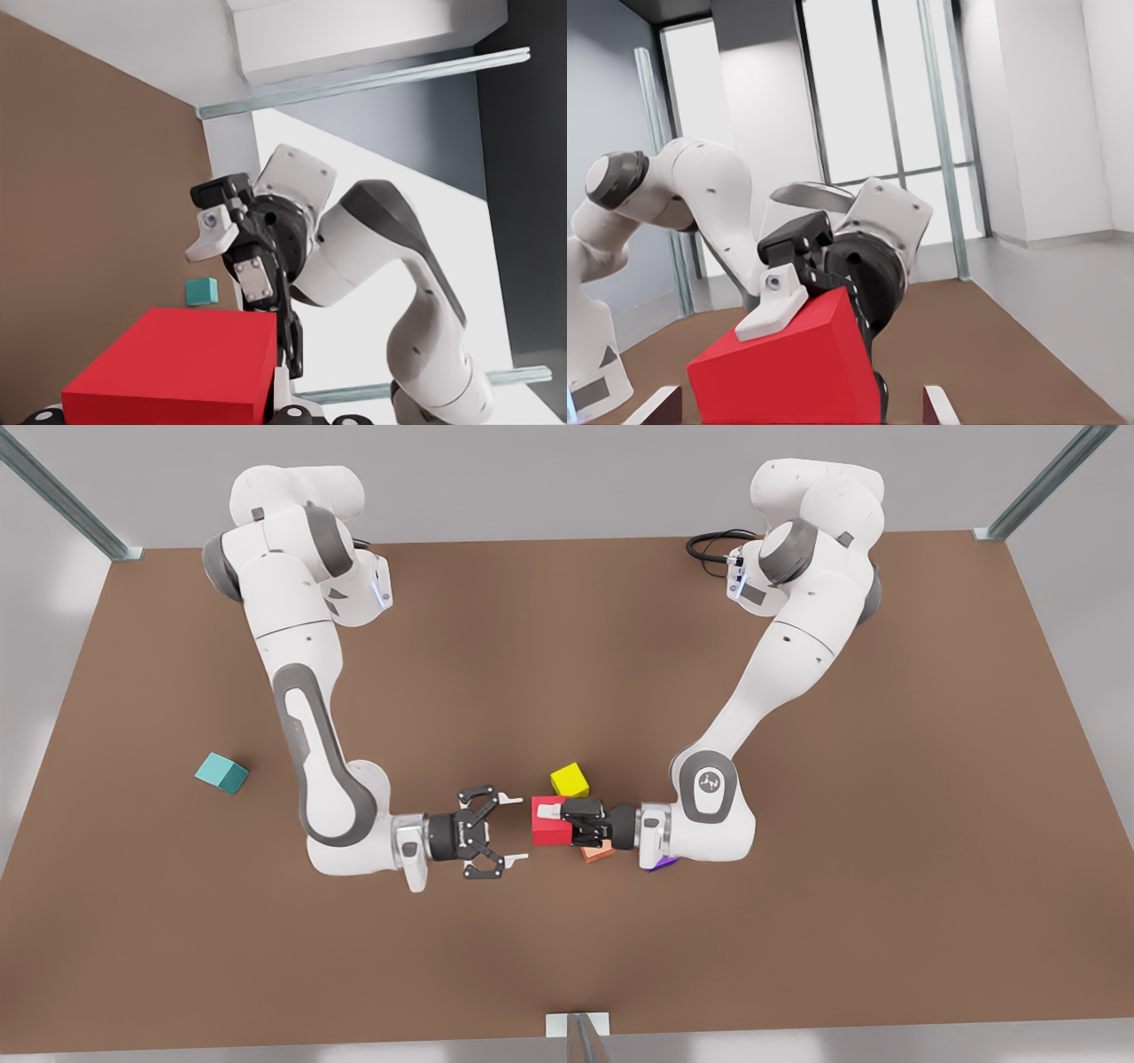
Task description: Pick up red wooden cube and pass to hand red wooden cube and place in blue wooden cube
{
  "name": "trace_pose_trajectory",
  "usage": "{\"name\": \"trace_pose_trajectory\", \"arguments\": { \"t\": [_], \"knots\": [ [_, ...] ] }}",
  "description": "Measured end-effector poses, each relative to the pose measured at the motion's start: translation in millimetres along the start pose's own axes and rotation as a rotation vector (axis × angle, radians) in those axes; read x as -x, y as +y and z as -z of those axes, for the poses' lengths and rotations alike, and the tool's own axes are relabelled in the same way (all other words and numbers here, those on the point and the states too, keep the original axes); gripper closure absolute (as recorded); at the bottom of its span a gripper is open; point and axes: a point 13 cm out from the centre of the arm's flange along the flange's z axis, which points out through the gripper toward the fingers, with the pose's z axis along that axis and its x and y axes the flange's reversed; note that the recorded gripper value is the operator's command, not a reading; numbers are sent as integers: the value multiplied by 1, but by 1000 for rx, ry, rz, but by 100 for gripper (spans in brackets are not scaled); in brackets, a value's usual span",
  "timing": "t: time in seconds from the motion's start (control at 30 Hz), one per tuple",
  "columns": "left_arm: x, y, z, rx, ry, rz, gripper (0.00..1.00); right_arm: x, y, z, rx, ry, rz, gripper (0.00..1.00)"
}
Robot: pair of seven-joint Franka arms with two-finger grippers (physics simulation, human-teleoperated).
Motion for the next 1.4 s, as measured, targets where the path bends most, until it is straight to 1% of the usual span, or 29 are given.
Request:
{"name": "trace_pose_trajectory", "arguments": {
  "t": [0.13, 0.6, 1.17, 1.4],
  "knots": [
    [0, -1, -1, -6, -1, 21, 43, -8, 5, -7, 6, 2, 1, 0],
    [0, 4, -1, -12, -5, 67, 43, -8, 9, -17, 10, -12, 27, 0],
    [0, 4, -1, -11, -6, 86, 43, -1, 12, -34, 10, -21, 43, 0],
    [-1, 6, -3, -10, -6, 91, 43, -8, 12, -44, 4, -19, 26, 0]
  ]
}}
